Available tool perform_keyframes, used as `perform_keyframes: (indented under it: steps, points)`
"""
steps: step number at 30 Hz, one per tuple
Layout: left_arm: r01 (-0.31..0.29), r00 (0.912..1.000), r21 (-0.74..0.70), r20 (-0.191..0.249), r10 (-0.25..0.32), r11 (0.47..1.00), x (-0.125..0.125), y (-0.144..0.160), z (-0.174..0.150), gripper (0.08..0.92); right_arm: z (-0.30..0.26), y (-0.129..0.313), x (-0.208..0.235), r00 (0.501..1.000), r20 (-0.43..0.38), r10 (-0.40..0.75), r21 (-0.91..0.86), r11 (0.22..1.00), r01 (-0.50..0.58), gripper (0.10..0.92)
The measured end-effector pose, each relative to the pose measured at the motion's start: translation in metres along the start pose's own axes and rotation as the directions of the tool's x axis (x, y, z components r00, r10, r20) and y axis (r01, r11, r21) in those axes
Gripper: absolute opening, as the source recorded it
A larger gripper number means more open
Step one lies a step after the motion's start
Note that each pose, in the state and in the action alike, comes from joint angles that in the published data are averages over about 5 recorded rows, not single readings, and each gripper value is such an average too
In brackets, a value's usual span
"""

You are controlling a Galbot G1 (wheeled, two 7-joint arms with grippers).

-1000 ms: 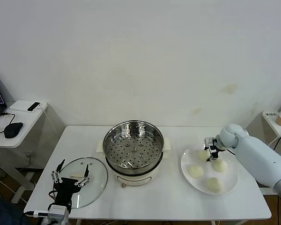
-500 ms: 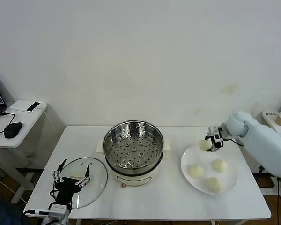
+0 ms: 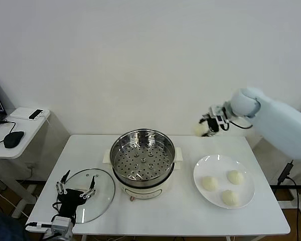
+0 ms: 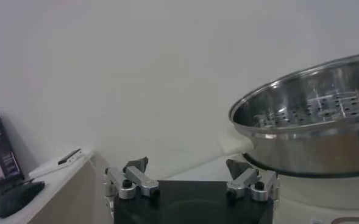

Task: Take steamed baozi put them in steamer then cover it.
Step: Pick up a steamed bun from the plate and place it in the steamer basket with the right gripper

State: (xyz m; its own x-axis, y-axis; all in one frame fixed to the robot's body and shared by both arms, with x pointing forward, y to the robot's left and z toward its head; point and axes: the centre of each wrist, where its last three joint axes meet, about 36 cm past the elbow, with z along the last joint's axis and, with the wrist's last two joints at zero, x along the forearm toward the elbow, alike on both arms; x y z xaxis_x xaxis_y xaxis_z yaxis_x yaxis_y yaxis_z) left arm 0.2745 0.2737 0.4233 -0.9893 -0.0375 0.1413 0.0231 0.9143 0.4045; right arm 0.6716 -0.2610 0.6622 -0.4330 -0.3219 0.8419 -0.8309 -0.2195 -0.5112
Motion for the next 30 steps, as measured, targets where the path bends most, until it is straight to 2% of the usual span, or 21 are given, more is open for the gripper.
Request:
perform_keyframes:
  steps: [6, 13, 30]
  points:
    - [0.007, 1.0, -0.002, -0.004, -0.007, 1.0, -0.002, 0.003, 0.001, 0.823, -0.056, -0.024, -0.009, 0.998, 0.068, -0.003, 0.126, 0.992, -0.005, 0.594]
    - [0.014, 0.9998, 0.002, -0.015, -0.014, 1.0, 0.0, 0.008, 0.004, 0.823, -0.112, -0.03, -0.043, 0.991, 0.117, -0.06, 0.297, 0.955, 0.023, 0.594]
    - [0.013, 0.9993, -0.001, -0.036, -0.013, 1.0, 0.002, 0.028, 0.011, 0.823, -0.171, -0.034, -0.134, 0.984, 0.094, -0.153, 0.677, 0.734, 0.05, 0.594]
